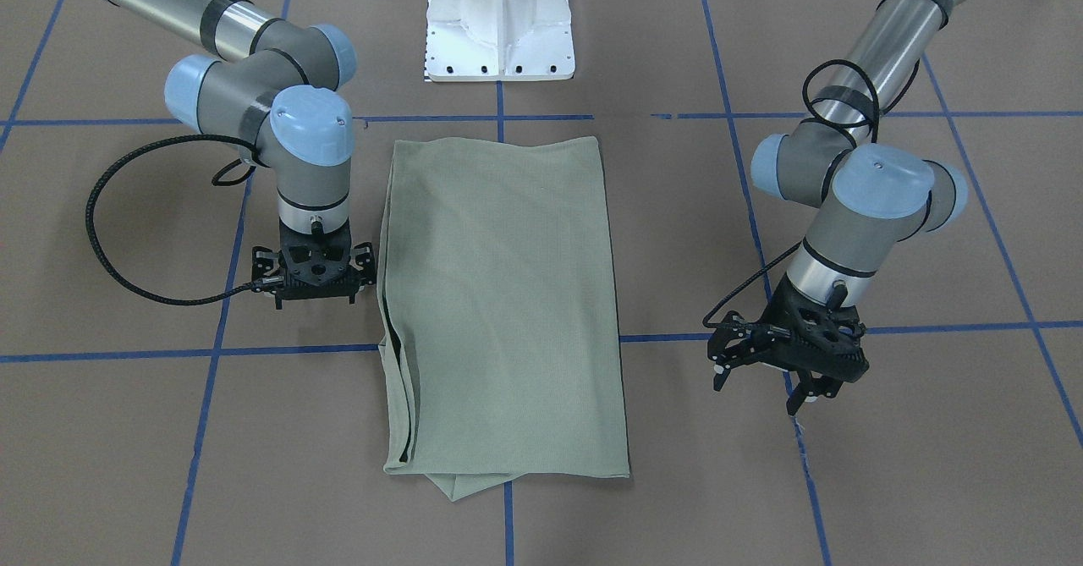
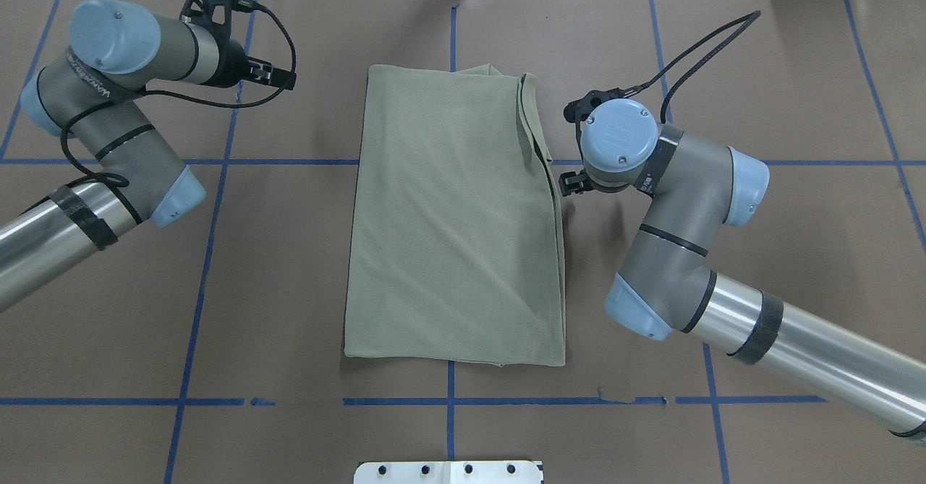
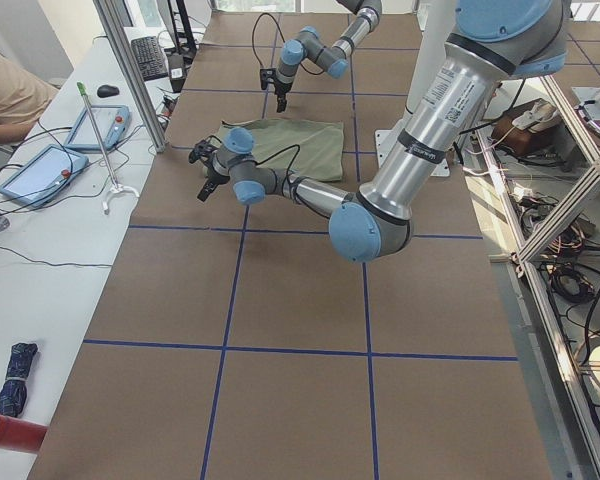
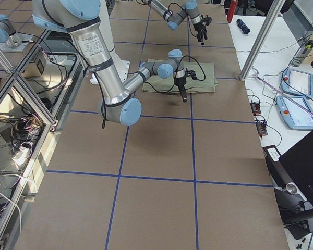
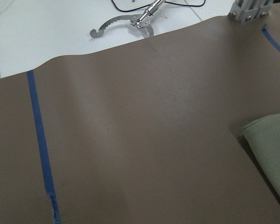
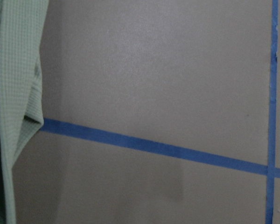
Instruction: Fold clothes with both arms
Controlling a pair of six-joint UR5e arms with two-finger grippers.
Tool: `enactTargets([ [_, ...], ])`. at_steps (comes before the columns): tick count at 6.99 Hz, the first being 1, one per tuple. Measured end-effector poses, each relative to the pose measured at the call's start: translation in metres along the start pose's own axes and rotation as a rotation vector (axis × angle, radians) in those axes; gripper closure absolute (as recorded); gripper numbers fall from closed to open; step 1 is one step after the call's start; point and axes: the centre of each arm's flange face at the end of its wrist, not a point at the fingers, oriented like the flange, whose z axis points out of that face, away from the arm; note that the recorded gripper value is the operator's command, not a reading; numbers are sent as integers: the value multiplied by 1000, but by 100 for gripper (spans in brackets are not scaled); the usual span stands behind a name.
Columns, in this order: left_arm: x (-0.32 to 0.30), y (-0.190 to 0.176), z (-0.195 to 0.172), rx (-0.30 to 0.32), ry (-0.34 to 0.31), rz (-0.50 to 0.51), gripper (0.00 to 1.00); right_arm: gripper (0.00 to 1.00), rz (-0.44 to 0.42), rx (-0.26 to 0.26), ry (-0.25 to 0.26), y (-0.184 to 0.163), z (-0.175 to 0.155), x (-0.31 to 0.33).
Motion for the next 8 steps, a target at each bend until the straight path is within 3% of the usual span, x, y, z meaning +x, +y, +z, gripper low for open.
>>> enactTargets([
  [3, 71, 23, -31, -32, 125, -185, 0, 0, 193, 80, -239, 4, -44, -3],
  [5, 154, 95, -76, -95, 203, -317, 0, 0, 392, 89, -385, 63, -73, 6],
  [6, 183, 138, -98, -122, 225, -382, 0, 0, 483, 104, -424, 100, -86, -2],
  [8, 227, 221, -124, -167, 225, -565, 20, 2, 657, 129, -477, 169, -107, -31],
])
